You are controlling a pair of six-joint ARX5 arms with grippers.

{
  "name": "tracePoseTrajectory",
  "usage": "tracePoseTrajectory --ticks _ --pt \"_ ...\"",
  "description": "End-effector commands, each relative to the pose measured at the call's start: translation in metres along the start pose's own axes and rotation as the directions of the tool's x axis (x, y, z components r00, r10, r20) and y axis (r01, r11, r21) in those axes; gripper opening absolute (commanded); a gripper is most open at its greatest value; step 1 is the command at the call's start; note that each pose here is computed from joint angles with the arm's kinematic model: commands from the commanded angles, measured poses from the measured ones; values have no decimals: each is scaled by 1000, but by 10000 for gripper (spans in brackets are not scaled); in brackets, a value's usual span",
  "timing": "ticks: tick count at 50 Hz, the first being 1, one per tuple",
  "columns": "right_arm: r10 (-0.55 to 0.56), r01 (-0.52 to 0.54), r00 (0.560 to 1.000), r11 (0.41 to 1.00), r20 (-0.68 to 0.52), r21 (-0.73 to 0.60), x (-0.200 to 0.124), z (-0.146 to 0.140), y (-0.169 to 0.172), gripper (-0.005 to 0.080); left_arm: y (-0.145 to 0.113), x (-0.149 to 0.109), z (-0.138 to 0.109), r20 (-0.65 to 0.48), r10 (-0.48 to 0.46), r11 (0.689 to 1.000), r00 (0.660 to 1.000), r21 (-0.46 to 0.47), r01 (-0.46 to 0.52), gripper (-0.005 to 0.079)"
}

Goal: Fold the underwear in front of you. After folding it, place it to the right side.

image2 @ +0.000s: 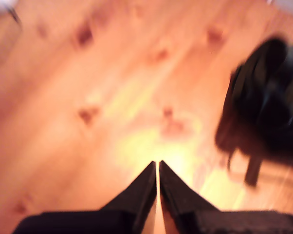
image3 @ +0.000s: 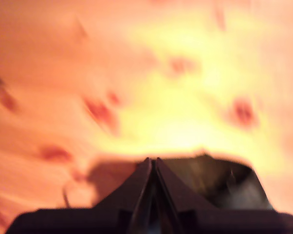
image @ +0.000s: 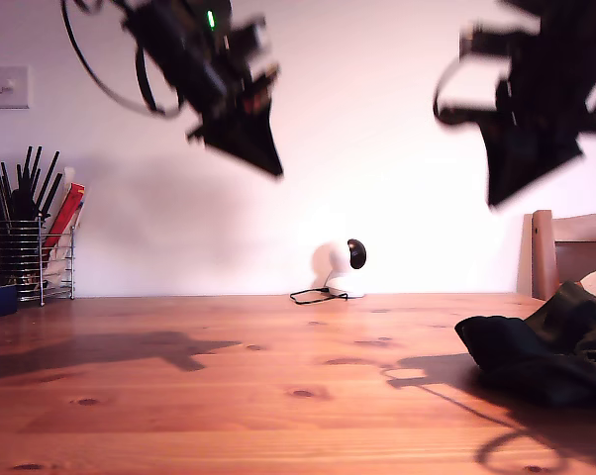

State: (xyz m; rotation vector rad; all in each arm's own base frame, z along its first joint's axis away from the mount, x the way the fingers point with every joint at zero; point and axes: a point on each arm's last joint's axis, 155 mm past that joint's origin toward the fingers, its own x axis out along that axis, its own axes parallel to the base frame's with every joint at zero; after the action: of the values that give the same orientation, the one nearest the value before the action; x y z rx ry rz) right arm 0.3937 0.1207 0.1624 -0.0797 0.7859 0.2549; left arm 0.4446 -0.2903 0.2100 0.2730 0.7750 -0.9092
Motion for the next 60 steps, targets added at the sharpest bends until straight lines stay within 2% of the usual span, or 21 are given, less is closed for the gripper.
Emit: tracePoseTrajectory --ticks 1,15,26,31,34,38,48,60 --pt "40 -39 998 999 47 -35 -10 11 11 -13 -3 -17 11 41 16 1000 999 17 -17 -19" --pt "87 -72 974 994 207 -79 -42 40 23 -13 -1 -55 30 124 63 997 990 30 -67 -19" --pt "126 -103 947 990 294 -94 -64 48 29 -13 1 -82 26 210 108 993 972 14 -114 -19" --pt "119 -96 924 992 363 -82 -77 57 31 -13 3 -98 20 282 172 985 944 -18 -174 -19" --pt "106 -84 910 994 400 -73 -84 60 31 -13 7 -110 14 322 236 971 917 -40 -236 -19" --pt "117 -89 894 992 432 -84 -92 58 35 -13 4 -124 5 372 276 959 886 -44 -280 -19" --pt "120 -68 851 991 511 -119 -108 46 37 -13 -8 -145 -28 440 317 943 840 -56 -327 -19" --pt "141 -31 759 983 636 -181 -138 20 36 -13 -20 -179 -68 545 401 902 736 -94 -422 -19"
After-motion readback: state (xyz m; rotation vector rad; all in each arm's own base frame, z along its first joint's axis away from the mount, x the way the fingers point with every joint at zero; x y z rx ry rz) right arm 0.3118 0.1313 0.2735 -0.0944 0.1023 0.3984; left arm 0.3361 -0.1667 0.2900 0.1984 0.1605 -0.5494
